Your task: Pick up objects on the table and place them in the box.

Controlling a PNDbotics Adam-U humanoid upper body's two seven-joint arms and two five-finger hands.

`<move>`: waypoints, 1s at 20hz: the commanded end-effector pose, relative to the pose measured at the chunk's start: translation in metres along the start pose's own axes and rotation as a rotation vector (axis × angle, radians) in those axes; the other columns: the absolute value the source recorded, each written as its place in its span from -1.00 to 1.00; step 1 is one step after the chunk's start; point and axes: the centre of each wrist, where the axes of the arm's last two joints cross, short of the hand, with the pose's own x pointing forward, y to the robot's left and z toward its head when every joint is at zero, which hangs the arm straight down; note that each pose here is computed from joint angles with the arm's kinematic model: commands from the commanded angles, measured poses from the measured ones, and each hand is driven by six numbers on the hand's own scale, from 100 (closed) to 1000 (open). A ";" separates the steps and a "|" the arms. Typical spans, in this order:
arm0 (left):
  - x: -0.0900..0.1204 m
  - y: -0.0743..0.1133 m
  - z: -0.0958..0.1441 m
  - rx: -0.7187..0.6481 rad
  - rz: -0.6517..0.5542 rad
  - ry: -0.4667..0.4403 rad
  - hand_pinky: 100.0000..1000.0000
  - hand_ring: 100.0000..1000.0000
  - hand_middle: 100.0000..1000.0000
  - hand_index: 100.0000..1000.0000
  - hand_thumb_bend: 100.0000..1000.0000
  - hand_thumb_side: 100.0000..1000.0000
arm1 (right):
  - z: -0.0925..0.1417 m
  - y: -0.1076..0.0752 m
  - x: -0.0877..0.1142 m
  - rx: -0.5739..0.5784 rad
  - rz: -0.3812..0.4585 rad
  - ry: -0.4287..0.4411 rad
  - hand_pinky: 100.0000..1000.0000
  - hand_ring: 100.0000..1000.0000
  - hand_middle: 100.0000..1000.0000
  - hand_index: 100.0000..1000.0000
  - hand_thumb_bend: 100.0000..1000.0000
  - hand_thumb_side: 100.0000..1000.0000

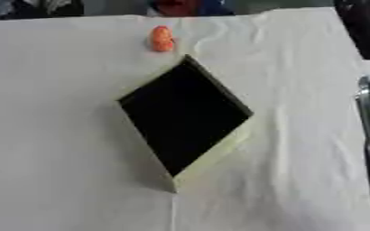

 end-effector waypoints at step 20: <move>-0.008 0.000 -0.091 -0.330 -0.228 -0.079 0.18 0.28 0.42 0.51 -1.00 0.08 | -0.008 -0.005 0.005 -0.003 0.010 -0.045 0.38 0.66 0.22 0.51 -1.00 0.40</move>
